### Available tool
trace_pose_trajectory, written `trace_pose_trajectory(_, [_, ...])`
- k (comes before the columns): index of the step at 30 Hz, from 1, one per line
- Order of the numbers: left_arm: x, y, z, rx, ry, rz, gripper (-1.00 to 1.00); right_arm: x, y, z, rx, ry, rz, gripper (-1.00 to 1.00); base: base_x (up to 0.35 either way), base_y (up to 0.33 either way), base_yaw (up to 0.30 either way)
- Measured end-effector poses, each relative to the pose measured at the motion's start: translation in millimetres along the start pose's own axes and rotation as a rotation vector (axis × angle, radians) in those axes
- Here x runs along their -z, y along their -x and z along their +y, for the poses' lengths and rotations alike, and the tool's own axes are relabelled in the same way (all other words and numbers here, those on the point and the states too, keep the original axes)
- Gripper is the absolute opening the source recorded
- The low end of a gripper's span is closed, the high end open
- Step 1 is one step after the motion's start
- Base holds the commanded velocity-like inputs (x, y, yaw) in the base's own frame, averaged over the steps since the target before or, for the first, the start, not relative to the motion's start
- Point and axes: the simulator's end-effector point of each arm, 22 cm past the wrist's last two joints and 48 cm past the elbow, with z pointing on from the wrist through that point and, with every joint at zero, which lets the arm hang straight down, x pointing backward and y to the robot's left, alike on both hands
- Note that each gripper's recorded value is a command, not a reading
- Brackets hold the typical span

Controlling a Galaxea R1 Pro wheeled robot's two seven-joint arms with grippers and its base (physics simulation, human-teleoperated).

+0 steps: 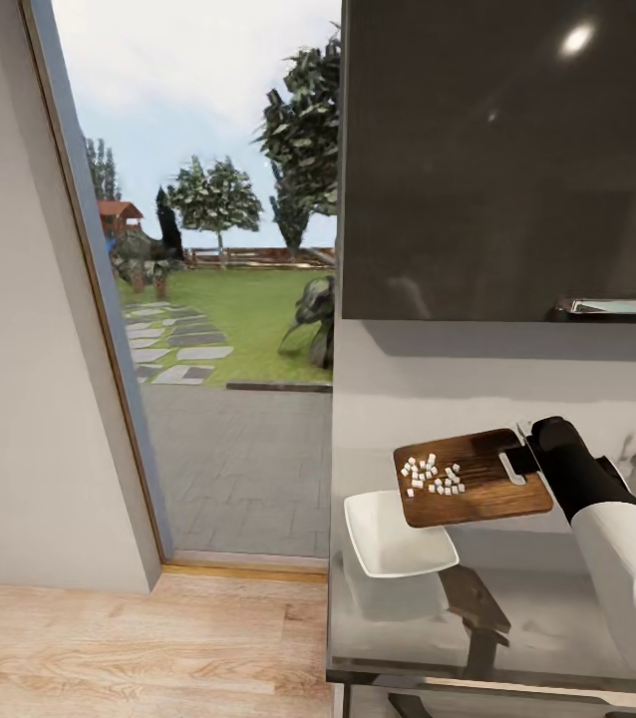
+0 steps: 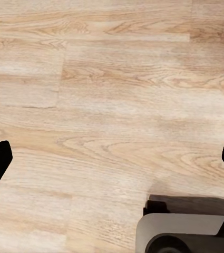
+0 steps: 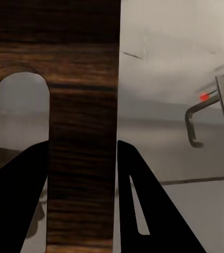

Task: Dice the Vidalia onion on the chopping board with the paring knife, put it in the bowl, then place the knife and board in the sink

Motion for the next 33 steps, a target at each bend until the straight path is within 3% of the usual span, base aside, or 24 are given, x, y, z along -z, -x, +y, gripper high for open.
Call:
trace_pose_trajectory(6, [-0.1,0,1,0.0,0.001,0.0,1.0,5.1,11,18,0.004,0.016,-0.022,-1.0,0.0,0.0,0.0])
trace_pose_trajectory(10, [-0.1,0,2,-0.001,0.002,0.0,1.0,10.3,20,10,0.006,-0.042,-0.044,-1.0,0.0,0.0,0.0])
trace_pose_trajectory(22, [-0.2,0,2,-0.001,0.003,0.0,1.0,12.9,24,8,0.003,-0.063,-0.054,-1.0,0.0,0.0,0.0])
trace_pose_trajectory(27, [-0.2,0,2,-0.001,0.003,0.0,1.0,14.6,25,-7,0.006,-0.133,-0.058,-1.0,0.0,0.0,0.0])
trace_pose_trajectory(33, [-0.2,0,2,-0.001,0.003,0.0,1.0,15.4,26,-10,0.006,-0.153,-0.06,-1.0,0.0,0.0,0.0])
